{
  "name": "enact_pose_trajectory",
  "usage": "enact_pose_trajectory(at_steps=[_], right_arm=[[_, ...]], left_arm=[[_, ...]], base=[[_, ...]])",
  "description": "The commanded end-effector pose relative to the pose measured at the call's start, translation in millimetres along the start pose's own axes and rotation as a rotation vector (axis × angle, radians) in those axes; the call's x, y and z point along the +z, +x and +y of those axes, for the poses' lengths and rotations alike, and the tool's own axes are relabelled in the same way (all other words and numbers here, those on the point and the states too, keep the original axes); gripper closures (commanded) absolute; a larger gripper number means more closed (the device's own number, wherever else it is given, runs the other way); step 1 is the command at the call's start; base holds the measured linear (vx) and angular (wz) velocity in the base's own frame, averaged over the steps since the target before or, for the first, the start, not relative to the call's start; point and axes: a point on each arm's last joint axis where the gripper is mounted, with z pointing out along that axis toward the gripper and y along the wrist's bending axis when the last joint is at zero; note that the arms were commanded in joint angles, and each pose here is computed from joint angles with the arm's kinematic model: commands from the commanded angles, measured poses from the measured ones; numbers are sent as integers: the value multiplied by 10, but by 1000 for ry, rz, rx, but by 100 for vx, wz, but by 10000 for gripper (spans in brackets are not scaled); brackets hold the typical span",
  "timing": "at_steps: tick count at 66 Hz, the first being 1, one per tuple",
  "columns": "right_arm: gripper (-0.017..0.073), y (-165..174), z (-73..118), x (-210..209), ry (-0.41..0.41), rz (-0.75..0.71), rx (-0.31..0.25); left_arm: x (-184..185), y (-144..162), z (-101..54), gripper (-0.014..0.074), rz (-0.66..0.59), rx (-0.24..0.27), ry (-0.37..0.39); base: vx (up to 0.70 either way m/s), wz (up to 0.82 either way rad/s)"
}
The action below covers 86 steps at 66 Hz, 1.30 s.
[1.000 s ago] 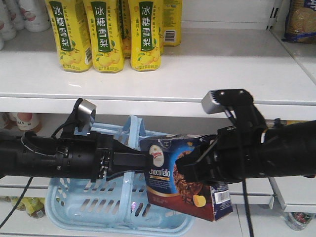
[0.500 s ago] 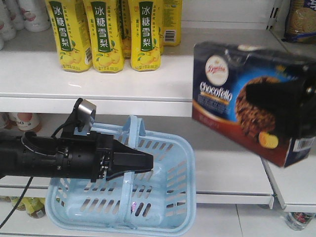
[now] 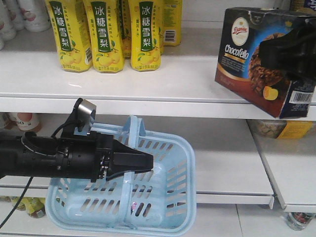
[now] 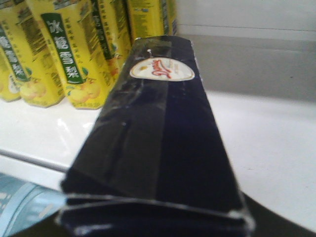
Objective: Left arm holds basket, right arm returns cookies
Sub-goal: 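Place the cookie box upright on the upper shelf with the right gripper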
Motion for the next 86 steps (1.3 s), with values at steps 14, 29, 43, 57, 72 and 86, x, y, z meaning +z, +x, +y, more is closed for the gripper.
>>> enact_pose_trajectory(at_steps=[14,29,43,57,72,86], right_arm=[[384,-300,-482,-15,196,-206,69],[384,-350,-685,432,203,-246,92],[381,-340,-767,862,203,-282,2],[359,-295,-822,1081,221,-270,-106],[245,-273,-837,1183,220,-270,-158],[85,-266,-841,1188,221,-264,-147]], left_arm=[[-60,-105,-289,596,-76,32,136],[-60,-105,-289,596,-76,32,136],[-60,-105,-289,596,-76,32,136],[-60,-105,-289,596,-76,32,136],[-60,-105,-289,596,-76,32,136],[-60,-105,-289,596,-76,32,136]], base=[[0,0],[0,0],[0,0],[0,0],[0,0],[0,0]])
